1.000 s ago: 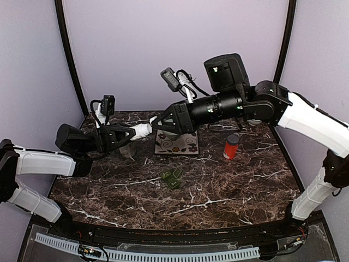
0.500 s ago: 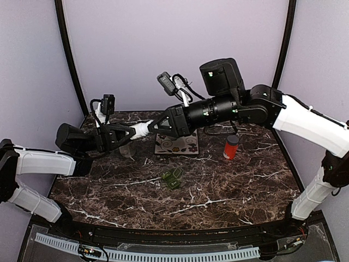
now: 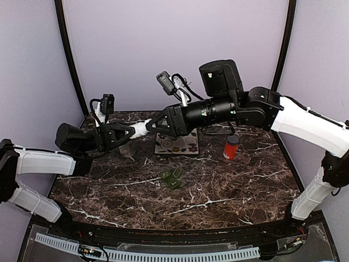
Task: Sort the pills into containers
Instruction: Close the lid of the pill bottle on the pill bottle.
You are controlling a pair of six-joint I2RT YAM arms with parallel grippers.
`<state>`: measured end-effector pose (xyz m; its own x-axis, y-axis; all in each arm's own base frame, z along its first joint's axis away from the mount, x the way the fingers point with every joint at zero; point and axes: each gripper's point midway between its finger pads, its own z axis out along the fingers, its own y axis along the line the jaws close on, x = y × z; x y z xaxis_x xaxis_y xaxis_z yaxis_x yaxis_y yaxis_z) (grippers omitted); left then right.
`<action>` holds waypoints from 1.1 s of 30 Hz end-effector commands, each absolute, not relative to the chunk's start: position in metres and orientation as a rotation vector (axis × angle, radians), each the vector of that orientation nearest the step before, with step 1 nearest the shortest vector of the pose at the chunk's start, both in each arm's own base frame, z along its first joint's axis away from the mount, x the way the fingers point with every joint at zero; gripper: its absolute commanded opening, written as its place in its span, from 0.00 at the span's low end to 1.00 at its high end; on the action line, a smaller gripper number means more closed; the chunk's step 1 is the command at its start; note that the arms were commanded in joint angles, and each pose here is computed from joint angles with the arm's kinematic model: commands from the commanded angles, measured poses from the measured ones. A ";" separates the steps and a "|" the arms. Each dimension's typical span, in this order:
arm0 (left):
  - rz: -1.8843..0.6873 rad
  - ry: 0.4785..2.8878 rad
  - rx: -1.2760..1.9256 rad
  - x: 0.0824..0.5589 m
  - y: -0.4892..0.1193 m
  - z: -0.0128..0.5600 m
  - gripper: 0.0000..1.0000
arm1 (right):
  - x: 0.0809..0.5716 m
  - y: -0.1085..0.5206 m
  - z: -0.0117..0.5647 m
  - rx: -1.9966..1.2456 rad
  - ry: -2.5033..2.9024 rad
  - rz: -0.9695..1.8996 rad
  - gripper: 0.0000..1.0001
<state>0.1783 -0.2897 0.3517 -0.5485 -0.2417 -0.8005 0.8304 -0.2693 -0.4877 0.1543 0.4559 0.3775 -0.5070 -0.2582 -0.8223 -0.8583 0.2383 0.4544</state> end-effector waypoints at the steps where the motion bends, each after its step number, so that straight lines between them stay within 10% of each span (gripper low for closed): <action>1: -1.871 1.142 0.821 0.172 -0.284 0.373 0.00 | 0.151 0.463 0.374 -1.021 1.892 1.303 0.30; 33: -1.880 1.130 0.839 0.166 -0.282 0.378 0.00 | 0.164 0.460 0.364 -1.000 1.909 1.270 0.30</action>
